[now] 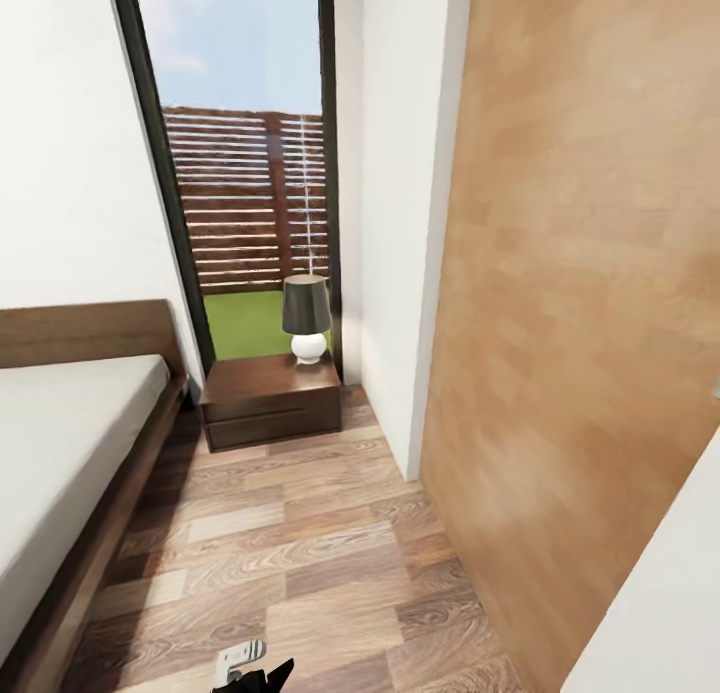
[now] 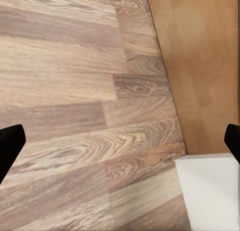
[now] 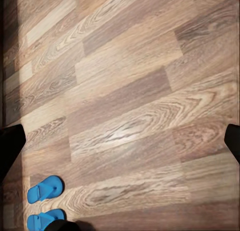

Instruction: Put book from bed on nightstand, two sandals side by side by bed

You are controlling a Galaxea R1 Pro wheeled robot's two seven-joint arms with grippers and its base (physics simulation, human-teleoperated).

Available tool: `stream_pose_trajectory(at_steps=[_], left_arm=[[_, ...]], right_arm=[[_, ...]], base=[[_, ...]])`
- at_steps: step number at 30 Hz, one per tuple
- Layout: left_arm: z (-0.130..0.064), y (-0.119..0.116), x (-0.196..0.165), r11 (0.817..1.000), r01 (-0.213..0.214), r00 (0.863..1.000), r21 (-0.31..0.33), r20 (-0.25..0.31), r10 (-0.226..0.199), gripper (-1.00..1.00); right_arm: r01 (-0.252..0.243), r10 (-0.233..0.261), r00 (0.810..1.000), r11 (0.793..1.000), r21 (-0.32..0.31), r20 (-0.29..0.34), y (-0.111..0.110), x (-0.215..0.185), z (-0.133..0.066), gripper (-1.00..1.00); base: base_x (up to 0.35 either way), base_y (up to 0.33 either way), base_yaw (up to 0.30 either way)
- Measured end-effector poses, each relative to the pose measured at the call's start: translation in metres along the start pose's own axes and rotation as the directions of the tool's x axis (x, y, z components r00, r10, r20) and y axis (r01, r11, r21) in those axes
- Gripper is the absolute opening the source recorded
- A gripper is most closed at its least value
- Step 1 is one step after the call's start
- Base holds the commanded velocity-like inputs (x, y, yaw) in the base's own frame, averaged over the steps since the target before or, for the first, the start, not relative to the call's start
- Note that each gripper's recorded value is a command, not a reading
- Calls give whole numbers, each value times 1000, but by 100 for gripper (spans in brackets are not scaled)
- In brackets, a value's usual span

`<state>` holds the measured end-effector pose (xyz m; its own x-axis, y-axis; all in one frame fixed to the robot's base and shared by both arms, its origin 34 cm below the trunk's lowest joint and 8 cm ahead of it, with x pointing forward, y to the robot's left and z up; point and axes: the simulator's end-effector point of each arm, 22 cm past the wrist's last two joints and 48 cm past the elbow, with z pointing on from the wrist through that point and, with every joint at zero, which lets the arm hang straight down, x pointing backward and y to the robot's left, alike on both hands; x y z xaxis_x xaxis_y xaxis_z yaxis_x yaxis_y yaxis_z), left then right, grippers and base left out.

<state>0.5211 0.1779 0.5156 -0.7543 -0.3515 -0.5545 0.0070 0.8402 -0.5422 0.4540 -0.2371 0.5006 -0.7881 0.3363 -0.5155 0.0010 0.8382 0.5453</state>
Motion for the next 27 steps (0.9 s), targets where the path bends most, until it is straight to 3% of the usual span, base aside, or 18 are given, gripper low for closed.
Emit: stream_pose_trajectory(at_steps=[13, 18, 27], left_arm=[[0, 0, 0, 1000, 0, 1000, 0, 0, 0, 100], [0, 0, 0, 1000, 0, 1000, 0, 0, 0, 100], [0, 0, 0, 1000, 0, 1000, 0, 0, 0, 100]], right_arm=[[5, -5, 1000, 1000, 2, -10, 0, 4, 0, 100], [82, -84, 993, 996, -27, -81, 9, 22, 2, 100], [106, -109, 989, 994, -40, -103, 11, 28, 2, 100]], base=[[0, 0, -58], [0, 0, 0], [0, 0, 0]])
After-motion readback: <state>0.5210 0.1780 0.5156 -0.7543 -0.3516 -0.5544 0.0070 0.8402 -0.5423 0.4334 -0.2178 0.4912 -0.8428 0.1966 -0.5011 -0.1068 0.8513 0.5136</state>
